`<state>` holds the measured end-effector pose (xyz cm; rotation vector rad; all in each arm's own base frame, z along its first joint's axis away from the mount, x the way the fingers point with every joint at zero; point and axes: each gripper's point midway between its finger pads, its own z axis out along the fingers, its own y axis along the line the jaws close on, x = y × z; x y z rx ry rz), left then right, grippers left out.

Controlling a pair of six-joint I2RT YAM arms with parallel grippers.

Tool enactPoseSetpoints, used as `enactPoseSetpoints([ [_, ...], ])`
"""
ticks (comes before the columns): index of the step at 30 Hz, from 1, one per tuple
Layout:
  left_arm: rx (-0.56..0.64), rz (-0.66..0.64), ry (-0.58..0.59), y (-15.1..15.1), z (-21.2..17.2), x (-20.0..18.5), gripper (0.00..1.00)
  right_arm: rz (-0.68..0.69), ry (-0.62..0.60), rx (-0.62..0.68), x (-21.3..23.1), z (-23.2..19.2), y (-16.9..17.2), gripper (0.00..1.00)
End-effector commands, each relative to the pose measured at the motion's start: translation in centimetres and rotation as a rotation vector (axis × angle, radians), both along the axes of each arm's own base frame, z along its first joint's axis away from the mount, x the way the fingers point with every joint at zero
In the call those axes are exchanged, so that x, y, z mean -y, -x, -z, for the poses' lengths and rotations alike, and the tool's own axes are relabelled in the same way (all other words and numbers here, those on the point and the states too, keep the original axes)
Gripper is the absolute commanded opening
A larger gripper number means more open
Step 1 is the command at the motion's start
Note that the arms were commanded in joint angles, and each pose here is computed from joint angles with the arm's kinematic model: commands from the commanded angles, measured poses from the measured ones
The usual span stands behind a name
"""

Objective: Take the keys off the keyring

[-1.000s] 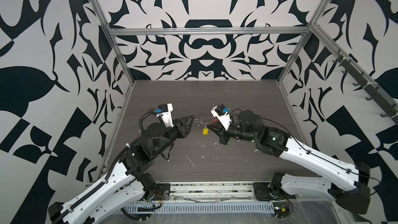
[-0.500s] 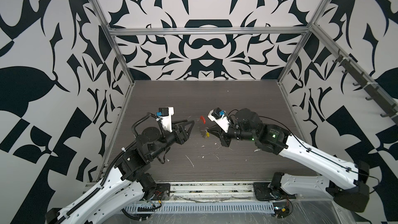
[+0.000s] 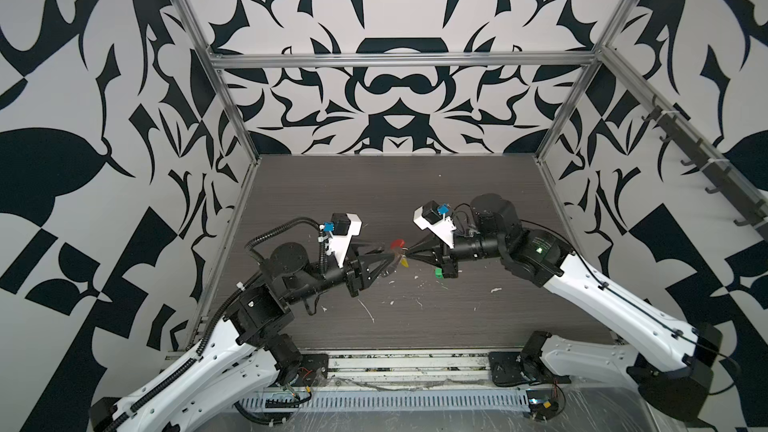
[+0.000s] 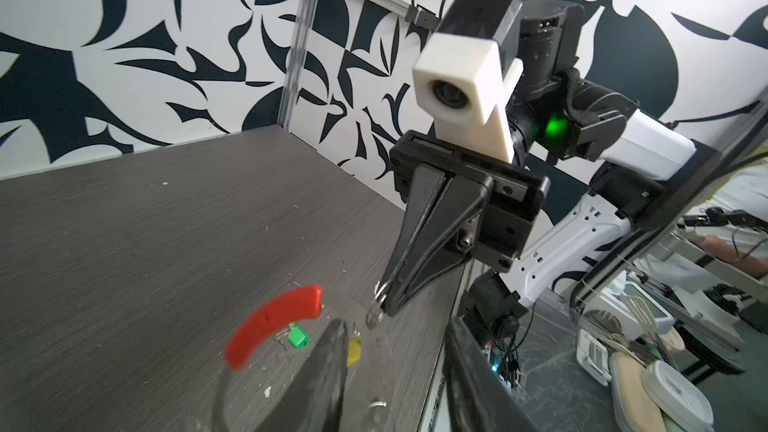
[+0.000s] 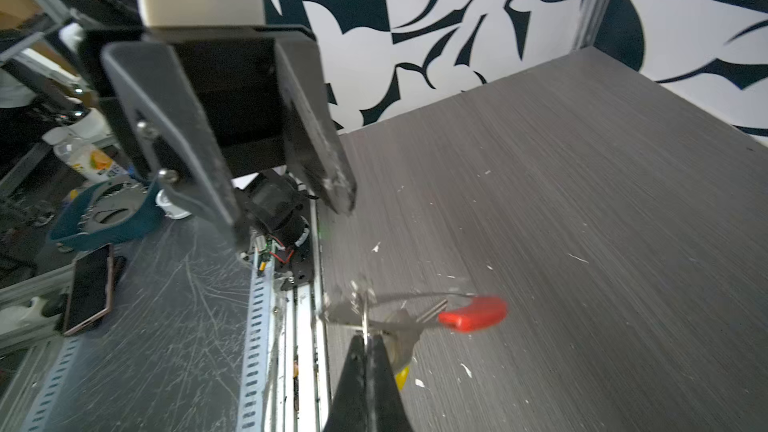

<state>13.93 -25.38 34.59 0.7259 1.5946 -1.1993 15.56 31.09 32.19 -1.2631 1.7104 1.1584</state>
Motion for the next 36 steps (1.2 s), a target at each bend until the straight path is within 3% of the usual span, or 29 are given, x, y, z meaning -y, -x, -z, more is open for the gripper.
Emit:
enactPoseSetpoints([
  [1, 0.06, 0.072, 0.012, 1.1, -1.7, 0.4, 0.42, -0.111, -0.114, 0.031, 0.1, -4.0, 2.1, 0.0],
  [4, 0.054, 0.107, 0.01, 1.4, -1.7, 0.9, 0.41, -0.127, -0.123, 0.02, 0.1, -4.2, 2.4, 0.0],
  [10, 0.047, 0.166, 0.014, 2.0, -1.9, 1.6, 0.29, -0.122, -0.125, 0.015, 0.0, -4.2, 2.3, 0.0],
  [19, 0.031, 0.18, 0.009, 2.0, -1.7, 1.9, 0.24, -0.115, -0.132, 0.01, -0.1, -4.2, 2.1, 0.0],
  [24, 0.034, 0.174, 0.018, 1.9, -1.8, 1.9, 0.14, -0.116, -0.134, 0.0, -0.3, -4.3, 2.0, 0.0],
  [29, 0.024, 0.172, 0.025, 1.7, -1.7, 2.0, 0.12, -0.111, -0.136, -0.007, -0.4, -4.3, 1.8, 0.0],
  [34, 0.019, 0.172, 0.038, 1.6, -1.7, 2.2, 0.0, -0.099, -0.135, -0.017, -0.5, -4.2, 1.6, 0.0],
  [36, 0.015, 0.162, 0.051, 1.3, -1.7, 2.3, 0.0, -0.085, -0.143, -0.021, -0.5, -4.3, 1.4, 0.0],
])
